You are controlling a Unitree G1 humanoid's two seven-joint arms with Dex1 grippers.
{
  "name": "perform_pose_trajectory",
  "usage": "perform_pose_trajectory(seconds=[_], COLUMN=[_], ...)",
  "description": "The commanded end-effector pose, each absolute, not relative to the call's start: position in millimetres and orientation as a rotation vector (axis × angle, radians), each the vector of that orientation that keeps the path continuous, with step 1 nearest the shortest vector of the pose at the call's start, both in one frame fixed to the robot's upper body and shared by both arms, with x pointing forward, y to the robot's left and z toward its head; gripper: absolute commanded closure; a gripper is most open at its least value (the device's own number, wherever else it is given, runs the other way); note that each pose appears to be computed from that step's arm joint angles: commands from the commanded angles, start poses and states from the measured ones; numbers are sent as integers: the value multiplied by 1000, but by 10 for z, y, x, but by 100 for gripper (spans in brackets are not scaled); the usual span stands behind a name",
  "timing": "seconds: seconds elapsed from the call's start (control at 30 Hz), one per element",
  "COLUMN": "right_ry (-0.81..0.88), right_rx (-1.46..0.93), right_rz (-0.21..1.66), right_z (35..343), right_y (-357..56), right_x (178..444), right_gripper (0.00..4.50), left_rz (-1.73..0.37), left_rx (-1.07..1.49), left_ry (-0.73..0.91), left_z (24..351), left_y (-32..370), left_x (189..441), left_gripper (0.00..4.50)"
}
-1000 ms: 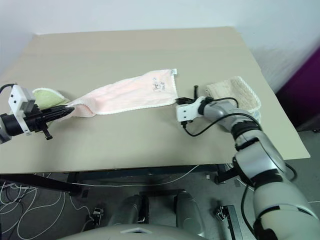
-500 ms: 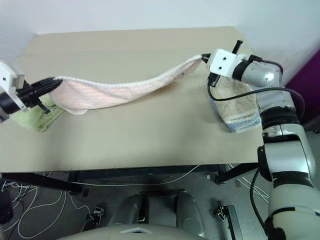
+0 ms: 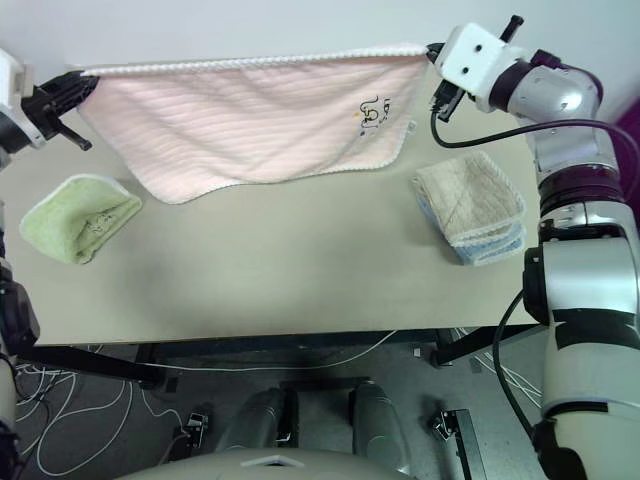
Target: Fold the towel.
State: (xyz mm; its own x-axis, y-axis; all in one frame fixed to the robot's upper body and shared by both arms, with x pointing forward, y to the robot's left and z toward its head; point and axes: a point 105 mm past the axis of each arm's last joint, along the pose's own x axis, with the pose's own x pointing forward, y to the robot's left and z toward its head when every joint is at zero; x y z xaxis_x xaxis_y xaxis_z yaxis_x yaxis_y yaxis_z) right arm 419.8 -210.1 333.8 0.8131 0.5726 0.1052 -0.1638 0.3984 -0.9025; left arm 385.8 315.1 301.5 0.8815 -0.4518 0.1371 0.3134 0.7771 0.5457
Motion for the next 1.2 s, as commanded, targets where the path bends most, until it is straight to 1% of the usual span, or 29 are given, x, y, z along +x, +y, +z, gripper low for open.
perform_pose_trajectory(seconds=[0.03,0.13,0.3,0.4,0.53,0.67,0.77,0.83,0.87,0.9,0.93,1.0,1.07,1.13,1.2], right_ry=[-472,-404,-238,-135,-128,-108,-122,-128,-132,-142,-160,-214,-282,-325,-345], right_rx=[-1013,-961,-834,-790,-741,-720,-713,-749,-769,-836,-897,-994,-1119,-1191,-1275], right_rz=[533,637,818,901,878,948,975,995,1004,1007,1009,998,970,955,940], right_z=[3451,3258,2851,2607,2490,2179,1948,1810,1737,1637,1561,1488,1456,1425,1371], right_y=[-2270,-2330,-2354,-2326,-2259,-1924,-1627,-1485,-1416,-1336,-1262,-1162,-1086,-1045,-1039], right_x=[3944,3751,3387,3222,3276,3354,3469,3508,3530,3569,3602,3665,3738,3791,3852], right_gripper=[445,445,445,445,445,445,384,319,276,248,207,148,71,11,5], left_rz=[-475,-553,-705,-733,-730,-735,-746,-750,-754,-761,-767,-771,-771,-772,-772], left_rx=[540,482,421,402,377,365,351,348,344,342,341,338,334,331,328], left_ry=[-292,-210,-46,-9,13,7,1,0,-2,-3,-3,-3,-4,-5,-7], left_z=[3091,2907,2554,2466,2360,2355,2338,2324,2320,2311,2305,2297,2290,2288,2290], left_y=[3304,3348,3263,3200,3137,3053,2970,2927,2901,2866,2837,2804,2783,2766,2751], left_x=[3564,3384,3000,2882,2872,2913,2958,2981,2992,2999,3003,3006,3006,3002,2992], left_gripper=[450,450,450,450,450,450,450,450,450,450,450,450,450,450,450])
